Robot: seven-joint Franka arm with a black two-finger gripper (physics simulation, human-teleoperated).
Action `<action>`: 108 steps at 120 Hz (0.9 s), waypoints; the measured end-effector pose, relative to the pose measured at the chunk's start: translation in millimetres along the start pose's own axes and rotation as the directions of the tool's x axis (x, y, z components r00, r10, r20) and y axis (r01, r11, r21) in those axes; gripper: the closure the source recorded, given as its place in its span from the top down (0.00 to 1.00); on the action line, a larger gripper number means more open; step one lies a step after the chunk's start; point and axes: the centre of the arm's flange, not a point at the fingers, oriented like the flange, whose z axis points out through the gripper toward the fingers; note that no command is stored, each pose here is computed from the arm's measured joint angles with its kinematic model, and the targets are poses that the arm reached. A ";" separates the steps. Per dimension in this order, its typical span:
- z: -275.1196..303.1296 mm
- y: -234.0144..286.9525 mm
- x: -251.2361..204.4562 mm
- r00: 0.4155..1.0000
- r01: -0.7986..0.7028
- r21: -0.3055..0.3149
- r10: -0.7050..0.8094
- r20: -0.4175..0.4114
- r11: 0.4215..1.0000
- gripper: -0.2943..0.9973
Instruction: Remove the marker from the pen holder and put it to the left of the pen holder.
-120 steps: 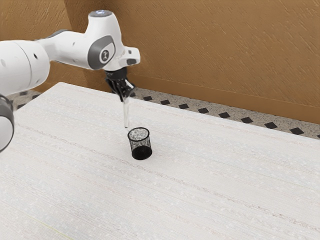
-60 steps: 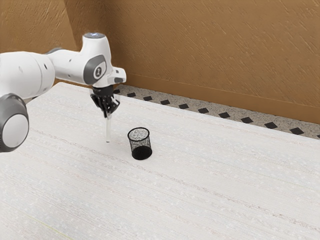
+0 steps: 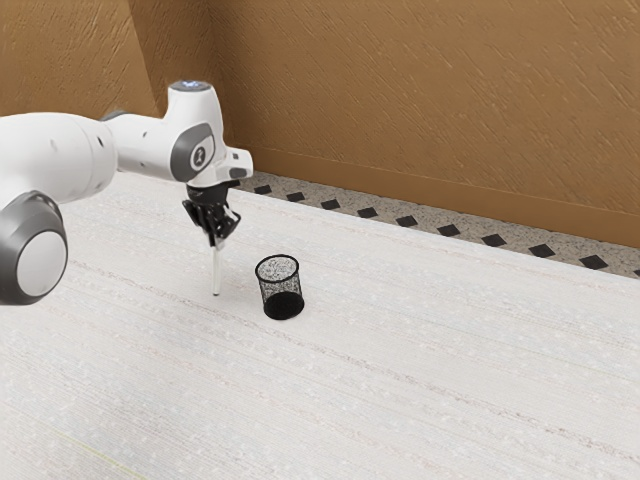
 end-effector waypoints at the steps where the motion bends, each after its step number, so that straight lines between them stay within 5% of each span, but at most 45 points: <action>1: -0.3 0.2 0.1 1.000 0.000 -0.002 0.000 -0.001 1.000 0.26; 33: -41.4 3.5 -5.2 0.998 -0.010 -0.023 0.009 -0.060 1.000 0.62; 57: -275.3 31.6 -114.7 0.958 -0.094 -0.043 0.079 -0.277 0.995 0.71; 108: -326.5 55.9 -186.3 0.982 -0.162 0.036 0.165 -0.092 0.986 0.76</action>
